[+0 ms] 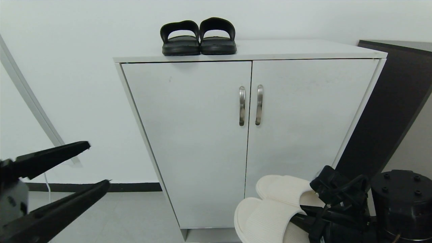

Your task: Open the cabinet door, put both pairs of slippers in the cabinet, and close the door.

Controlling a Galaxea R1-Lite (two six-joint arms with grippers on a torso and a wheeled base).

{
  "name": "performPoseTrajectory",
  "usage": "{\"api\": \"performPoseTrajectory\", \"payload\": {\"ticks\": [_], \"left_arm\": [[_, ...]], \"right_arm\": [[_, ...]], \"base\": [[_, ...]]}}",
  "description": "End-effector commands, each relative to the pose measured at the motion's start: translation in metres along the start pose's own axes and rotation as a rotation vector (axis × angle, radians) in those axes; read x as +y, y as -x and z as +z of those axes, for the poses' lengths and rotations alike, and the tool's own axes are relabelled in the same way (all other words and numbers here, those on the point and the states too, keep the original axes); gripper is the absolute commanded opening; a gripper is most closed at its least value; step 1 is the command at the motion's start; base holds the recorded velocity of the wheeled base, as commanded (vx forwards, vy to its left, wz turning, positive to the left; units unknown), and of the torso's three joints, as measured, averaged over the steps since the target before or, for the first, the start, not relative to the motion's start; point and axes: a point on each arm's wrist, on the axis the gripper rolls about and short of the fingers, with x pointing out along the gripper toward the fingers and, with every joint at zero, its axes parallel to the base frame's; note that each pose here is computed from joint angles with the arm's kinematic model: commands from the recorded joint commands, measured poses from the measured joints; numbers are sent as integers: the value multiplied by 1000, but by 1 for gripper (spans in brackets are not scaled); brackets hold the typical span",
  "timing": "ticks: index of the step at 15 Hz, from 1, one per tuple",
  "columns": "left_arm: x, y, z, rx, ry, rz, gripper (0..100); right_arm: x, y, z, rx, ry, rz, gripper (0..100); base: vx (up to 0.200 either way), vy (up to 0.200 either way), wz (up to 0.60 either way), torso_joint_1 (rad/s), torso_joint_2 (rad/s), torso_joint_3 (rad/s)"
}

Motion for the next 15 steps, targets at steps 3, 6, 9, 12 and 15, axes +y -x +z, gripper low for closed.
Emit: {"api": "performPoseTrajectory", "payload": {"ticks": [3,6,9,12,15], "left_arm": [[6,-89,18,89,125,-211,100],[-10,-123,29,85,125,-331,100],[-20,-155,40,67,121,-394,100],[-24,-180,49,64,194,-425,100],[-34,-215,39,97,202,-467,100]], "right_arm": [[0,1,-3,8,0,1,0],[0,0,-4,14,-2,1,0],[0,-2,-8,36,2,4,0],[1,-1,-8,34,4,9,0],[2,-1,-10,39,19,10,0]], "base": [[0,0,0,0,0,0],[0,0,0,0,0,0],[0,0,0,0,0,0],[0,0,0,0,0,0],[0,0,0,0,0,0]]}}
